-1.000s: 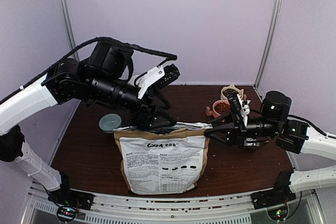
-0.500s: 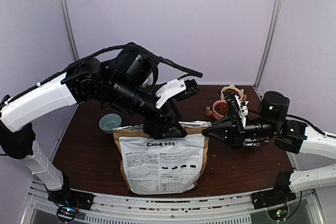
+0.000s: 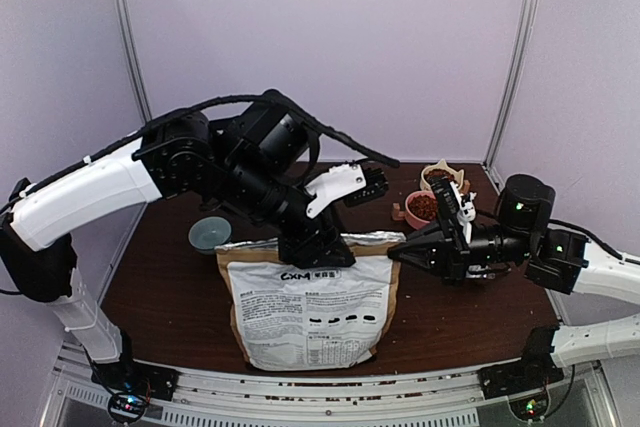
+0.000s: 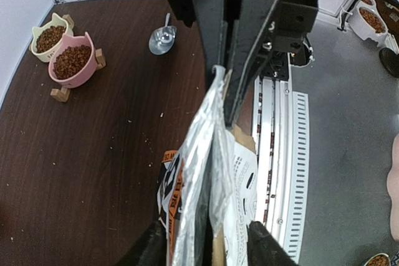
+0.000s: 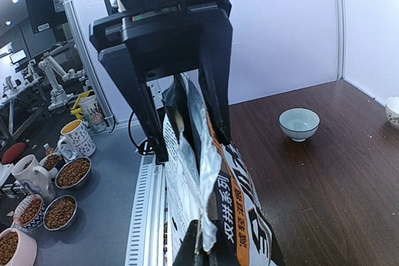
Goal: Serve the pet food
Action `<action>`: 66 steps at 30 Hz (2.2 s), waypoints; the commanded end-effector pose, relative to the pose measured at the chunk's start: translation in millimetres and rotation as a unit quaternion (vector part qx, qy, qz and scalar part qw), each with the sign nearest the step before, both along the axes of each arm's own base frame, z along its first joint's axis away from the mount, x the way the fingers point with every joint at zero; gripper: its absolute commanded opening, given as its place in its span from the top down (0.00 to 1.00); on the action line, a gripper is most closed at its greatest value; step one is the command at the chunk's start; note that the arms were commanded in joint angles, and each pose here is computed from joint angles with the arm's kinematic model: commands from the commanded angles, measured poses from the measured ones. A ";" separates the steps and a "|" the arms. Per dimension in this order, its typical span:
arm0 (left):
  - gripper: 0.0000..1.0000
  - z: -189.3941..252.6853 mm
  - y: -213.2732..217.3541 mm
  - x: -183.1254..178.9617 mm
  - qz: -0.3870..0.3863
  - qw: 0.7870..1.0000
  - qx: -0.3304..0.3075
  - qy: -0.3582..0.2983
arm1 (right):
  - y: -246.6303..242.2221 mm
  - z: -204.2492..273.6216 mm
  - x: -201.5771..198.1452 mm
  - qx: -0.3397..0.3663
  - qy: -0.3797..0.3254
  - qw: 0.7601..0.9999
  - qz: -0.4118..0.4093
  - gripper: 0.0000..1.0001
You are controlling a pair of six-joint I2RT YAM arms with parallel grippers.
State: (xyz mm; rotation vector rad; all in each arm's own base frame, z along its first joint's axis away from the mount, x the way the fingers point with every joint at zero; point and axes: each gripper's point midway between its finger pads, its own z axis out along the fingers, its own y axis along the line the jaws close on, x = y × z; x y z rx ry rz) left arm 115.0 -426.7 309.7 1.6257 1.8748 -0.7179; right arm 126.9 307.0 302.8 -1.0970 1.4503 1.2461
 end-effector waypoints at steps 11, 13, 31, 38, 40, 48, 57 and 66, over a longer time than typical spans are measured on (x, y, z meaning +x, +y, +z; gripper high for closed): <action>1.00 8.1 -11.9 -3.5 -0.011 1.000 -0.015 0.008 | 3.5 25.3 -2.9 0.045 -0.023 0.999 0.006 0.80; 1.00 8.0 -11.8 -2.9 -0.010 1.000 -0.015 0.008 | 5.2 25.2 -3.4 0.044 -0.023 0.999 0.010 0.76; 1.00 11.3 -14.2 -3.6 -0.011 1.000 -0.023 0.009 | 11.2 26.3 -2.2 0.038 -0.022 0.999 0.013 1.00; 0.69 14.9 -27.9 -4.9 -0.021 0.999 -0.043 0.018 | 9.0 27.4 -5.0 0.041 -0.024 0.999 0.015 1.00; 0.68 13.9 -31.9 -4.3 -0.023 0.999 -0.043 0.018 | 8.5 27.8 -5.9 0.041 -0.024 0.999 0.016 1.00; 0.73 9.9 -44.3 -3.7 -0.034 0.998 -0.043 0.022 | 7.4 28.0 -7.8 0.041 -0.024 0.999 0.019 1.00; 1.00 6.9 -48.2 -5.1 -0.042 0.998 -0.040 0.025 | 6.2 25.7 -8.1 0.039 -0.026 0.999 0.018 1.00; 0.80 8.4 -31.9 2.4 -0.021 1.000 -0.014 0.002 | 3.2 26.6 -6.7 0.038 -0.035 0.999 0.008 1.00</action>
